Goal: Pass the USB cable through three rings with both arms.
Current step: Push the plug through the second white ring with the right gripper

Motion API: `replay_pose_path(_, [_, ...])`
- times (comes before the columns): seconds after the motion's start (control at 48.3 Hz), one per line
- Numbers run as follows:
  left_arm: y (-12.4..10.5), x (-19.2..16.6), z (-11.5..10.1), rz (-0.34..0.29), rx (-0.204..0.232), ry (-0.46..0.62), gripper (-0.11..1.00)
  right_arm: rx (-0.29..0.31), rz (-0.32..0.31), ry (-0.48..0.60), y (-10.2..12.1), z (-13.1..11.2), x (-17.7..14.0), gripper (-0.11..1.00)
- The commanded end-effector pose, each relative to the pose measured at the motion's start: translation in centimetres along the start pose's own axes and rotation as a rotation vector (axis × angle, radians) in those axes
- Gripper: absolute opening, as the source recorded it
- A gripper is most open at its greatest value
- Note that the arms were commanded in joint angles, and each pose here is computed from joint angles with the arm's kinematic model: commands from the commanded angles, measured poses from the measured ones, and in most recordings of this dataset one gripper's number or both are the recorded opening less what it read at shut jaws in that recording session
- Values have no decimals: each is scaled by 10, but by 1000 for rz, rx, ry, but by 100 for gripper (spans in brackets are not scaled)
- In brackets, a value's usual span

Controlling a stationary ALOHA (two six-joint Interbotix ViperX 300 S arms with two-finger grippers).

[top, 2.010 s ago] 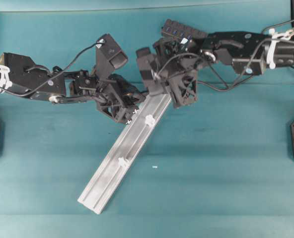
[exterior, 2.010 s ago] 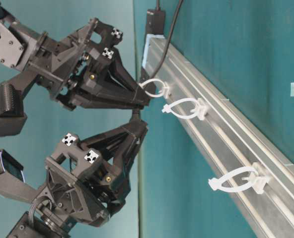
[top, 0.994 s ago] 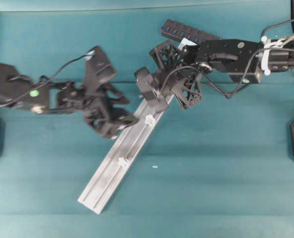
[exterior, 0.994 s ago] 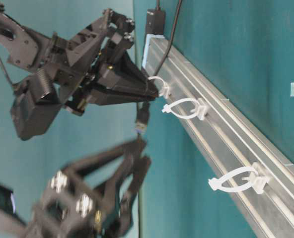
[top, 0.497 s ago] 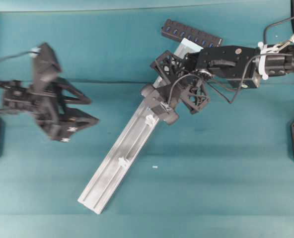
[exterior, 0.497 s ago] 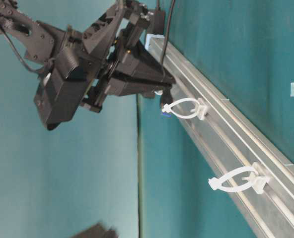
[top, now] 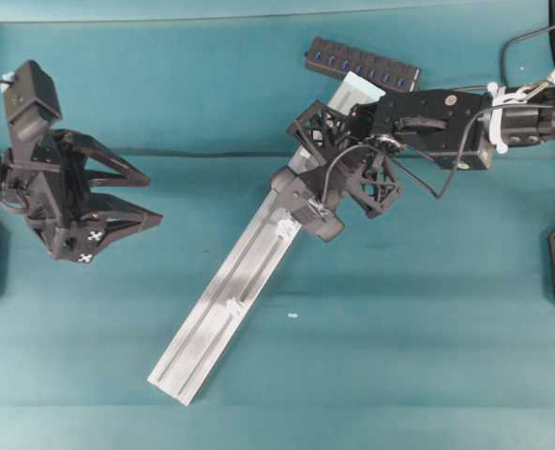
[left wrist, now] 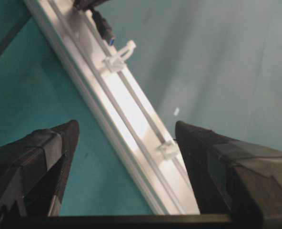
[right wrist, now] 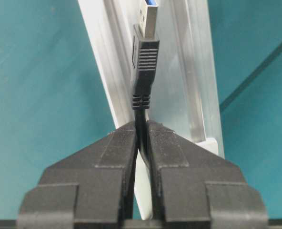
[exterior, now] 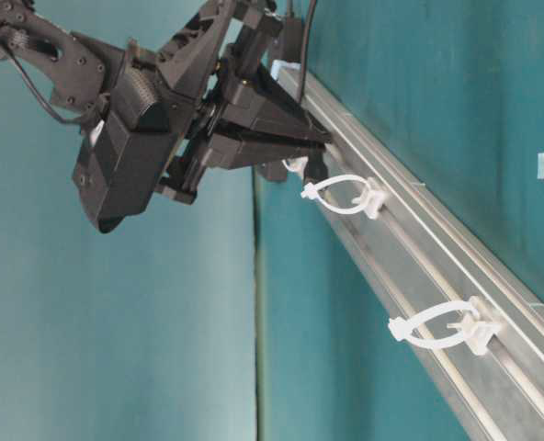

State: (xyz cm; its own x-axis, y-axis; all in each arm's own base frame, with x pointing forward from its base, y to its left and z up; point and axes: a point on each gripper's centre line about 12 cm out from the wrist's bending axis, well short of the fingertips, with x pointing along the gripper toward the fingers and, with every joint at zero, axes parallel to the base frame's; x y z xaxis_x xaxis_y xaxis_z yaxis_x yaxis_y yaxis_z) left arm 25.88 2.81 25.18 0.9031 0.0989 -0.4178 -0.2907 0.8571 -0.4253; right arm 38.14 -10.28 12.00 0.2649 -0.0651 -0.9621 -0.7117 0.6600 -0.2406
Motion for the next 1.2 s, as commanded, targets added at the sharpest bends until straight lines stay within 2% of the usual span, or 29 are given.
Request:
replay_pose_path(0.0, [-7,-9,11,-27,4,-45,88,-42,65,22,17,7,9,8])
replay_pose_path(0.228, [-6,-9,11,-27,3,-46,88,-113,52,63,8,14,-1,8])
replay_pose_path(0.622, [-7,-10,11,-29,6,-49,88,-146,56,61,1,34,2,8])
replay_pose_path(0.829, [-6,-9,10,-28,6,-48,88,-147,71,66,3,36,12,8])
replay_pose_path(1.036, [-7,-10,11,-30,6,-50,88,-107,86,93,-6,18,13,8])
replay_pose_path(1.181, [-7,-10,11,-31,6,-50,88,-119,97,105,-5,19,12,8])
